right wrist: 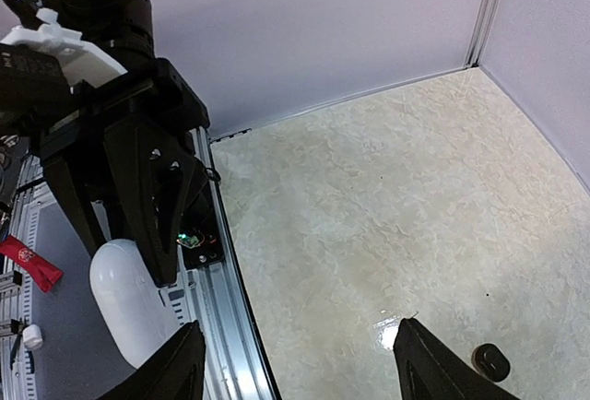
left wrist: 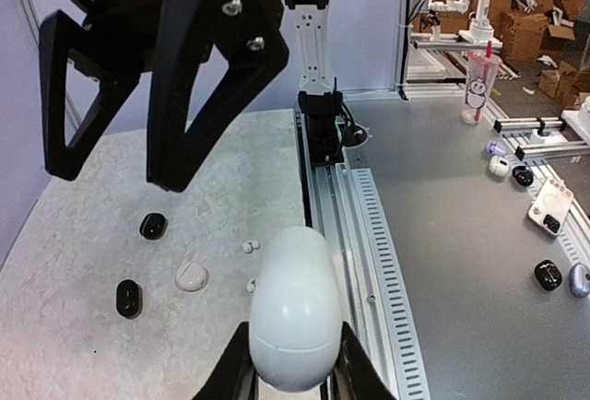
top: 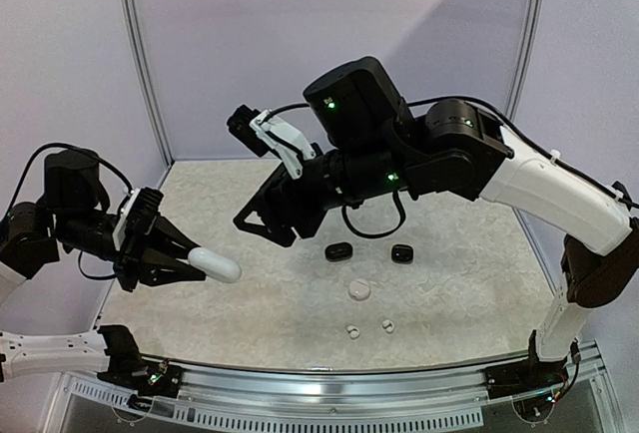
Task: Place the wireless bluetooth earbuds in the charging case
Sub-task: Open the charging case.
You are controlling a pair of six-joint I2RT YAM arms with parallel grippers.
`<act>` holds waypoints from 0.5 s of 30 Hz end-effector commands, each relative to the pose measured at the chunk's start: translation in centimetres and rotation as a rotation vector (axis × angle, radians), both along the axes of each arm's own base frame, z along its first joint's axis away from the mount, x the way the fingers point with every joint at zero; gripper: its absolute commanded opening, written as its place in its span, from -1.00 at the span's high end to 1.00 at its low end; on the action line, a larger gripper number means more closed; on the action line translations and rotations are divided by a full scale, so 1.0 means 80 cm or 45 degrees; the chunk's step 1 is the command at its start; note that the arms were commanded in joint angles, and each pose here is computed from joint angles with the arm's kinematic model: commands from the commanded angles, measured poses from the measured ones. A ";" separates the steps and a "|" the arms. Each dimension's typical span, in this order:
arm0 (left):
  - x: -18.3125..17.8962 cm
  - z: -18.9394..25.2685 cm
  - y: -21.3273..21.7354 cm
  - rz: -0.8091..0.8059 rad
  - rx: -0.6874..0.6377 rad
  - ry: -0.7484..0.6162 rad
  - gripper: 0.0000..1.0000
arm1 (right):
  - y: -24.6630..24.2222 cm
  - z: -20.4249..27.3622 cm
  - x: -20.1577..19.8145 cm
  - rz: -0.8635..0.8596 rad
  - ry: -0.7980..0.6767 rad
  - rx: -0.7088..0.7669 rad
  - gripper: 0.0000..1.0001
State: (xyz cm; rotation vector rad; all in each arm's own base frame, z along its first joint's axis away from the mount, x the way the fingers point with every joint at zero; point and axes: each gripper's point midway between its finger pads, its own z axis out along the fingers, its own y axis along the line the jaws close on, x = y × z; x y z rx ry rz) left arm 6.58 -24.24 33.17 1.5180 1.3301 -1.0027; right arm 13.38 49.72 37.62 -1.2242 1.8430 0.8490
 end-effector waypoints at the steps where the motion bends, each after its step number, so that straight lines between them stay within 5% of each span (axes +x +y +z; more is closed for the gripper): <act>1: 0.010 -0.007 -0.009 0.086 -0.053 0.231 1.00 | -0.006 0.016 -0.010 0.040 0.014 0.050 -0.49; 6: 0.022 -0.003 -0.011 0.148 -0.093 0.291 1.00 | 0.007 0.034 -0.062 0.296 -0.014 0.142 -0.97; 15: 0.018 0.007 -0.010 0.118 -0.109 0.265 1.00 | 0.017 -0.039 -0.042 0.198 -0.059 -0.098 -0.98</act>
